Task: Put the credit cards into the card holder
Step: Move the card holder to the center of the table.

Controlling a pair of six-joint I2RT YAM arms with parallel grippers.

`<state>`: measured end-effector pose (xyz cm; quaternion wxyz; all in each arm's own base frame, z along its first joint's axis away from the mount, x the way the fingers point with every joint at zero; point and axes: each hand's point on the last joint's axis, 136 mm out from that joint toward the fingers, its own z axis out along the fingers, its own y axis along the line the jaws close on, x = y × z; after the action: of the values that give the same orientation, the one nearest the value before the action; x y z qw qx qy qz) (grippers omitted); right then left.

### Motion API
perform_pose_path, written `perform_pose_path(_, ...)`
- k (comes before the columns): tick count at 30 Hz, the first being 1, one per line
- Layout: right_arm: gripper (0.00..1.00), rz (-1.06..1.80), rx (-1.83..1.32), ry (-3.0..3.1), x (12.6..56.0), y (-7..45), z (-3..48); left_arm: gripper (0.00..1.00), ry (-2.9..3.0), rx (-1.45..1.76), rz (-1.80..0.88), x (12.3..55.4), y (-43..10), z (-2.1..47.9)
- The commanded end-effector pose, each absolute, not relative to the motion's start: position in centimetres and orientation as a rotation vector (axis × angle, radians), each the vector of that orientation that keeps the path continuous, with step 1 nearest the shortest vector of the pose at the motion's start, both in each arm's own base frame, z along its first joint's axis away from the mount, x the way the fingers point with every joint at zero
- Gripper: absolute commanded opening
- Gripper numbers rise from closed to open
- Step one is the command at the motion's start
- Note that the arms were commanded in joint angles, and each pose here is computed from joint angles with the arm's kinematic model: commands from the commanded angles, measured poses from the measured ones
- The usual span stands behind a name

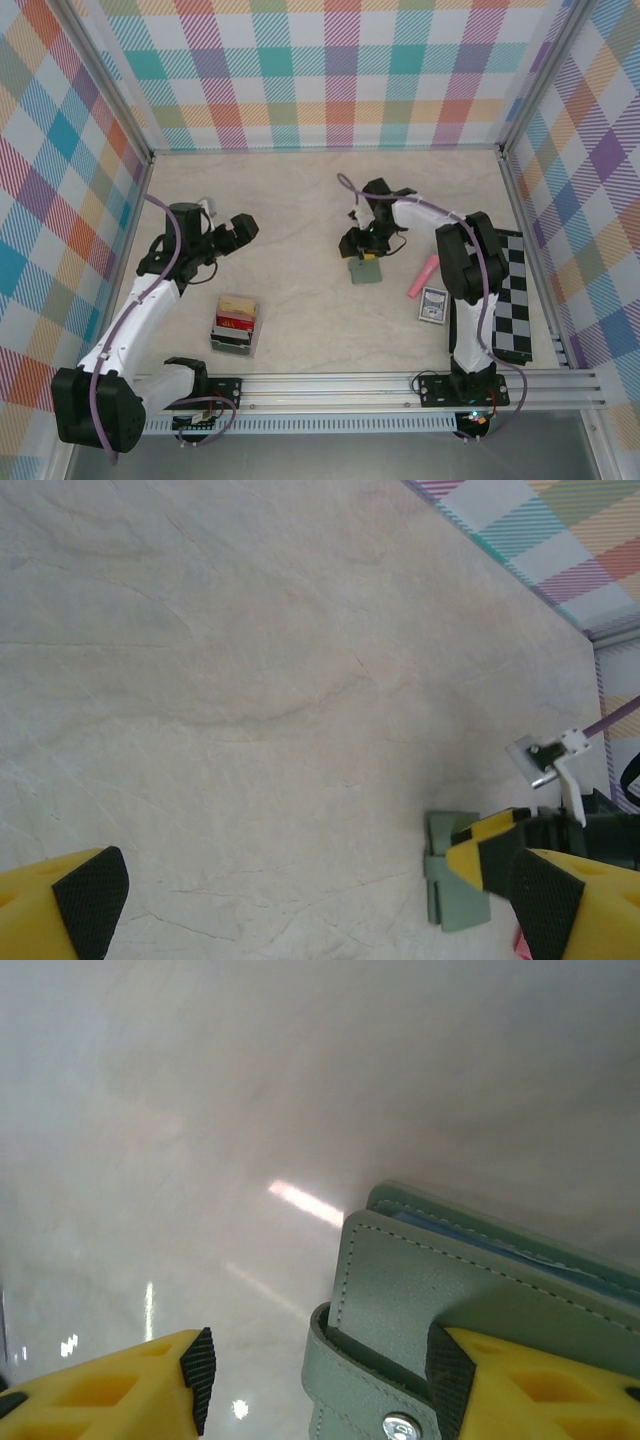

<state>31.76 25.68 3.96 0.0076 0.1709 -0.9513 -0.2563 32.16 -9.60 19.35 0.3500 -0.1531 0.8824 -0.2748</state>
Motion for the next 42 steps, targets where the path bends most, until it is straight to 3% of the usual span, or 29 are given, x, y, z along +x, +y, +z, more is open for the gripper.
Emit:
perform_pose_path(1, 0.61, -0.852, 0.739, -2.825, 26.4, 26.2, 5.1, 1.00, 2.316, -0.344, -0.731, 31.6, -10.5, 19.2)
perform_pose_path(5, 0.51, -0.859, 0.741, -2.929, 26.4, 25.7, 8.1, 1.00, 2.345, -0.300, -0.755, 31.9, -11.9, 18.9)
perform_pose_path(8, 0.36, -0.774, 0.518, -3.029, 27.3, 24.8, 7.6, 1.00, 2.364, -0.280, -0.755, 32.2, -12.6, 18.8)
perform_pose_path(14, 0.33, -0.604, 0.169, -3.073, 27.5, 23.6, 4.8, 1.00, 2.409, -0.275, -0.731, 32.6, -13.4, 18.1)
perform_pose_path(20, 0.33, -0.544, 0.181, -3.048, 27.3, 24.8, 2.8, 1.00, 2.432, -0.270, -0.713, 32.4, -13.5, 17.6)
perform_pose_path(24, 0.33, -0.558, 0.357, -3.019, 27.4, 26.8, 1.7, 1.00, 2.439, -0.264, -0.703, 32.2, -13.5, 17.8)
perform_pose_path(29, 0.34, -0.728, 0.792, -2.894, 26.0, 32.1, 3.2, 1.00, 2.448, -0.279, -0.657, 31.9, -12.8, 17.6)
perform_pose_path(33, 0.34, -0.765, 0.859, -2.916, 26.0, 32.7, 5.0, 1.00, 2.454, -0.272, -0.674, 31.6, -13.0, 17.6)
perform_pose_path(37, 0.33, -0.712, 0.768, -3.067, 26.4, 30.8, 7.6, 0.99, 2.460, -0.255, -0.708, 31.5, -13.6, 17.4)
perform_pose_path(42, 0.24, -0.936, 0.510, -3.072, 23.8, 30.5, 8.4, 0.91, 2.517, -0.181, -0.763, 32.1, -15.6, 16.6)
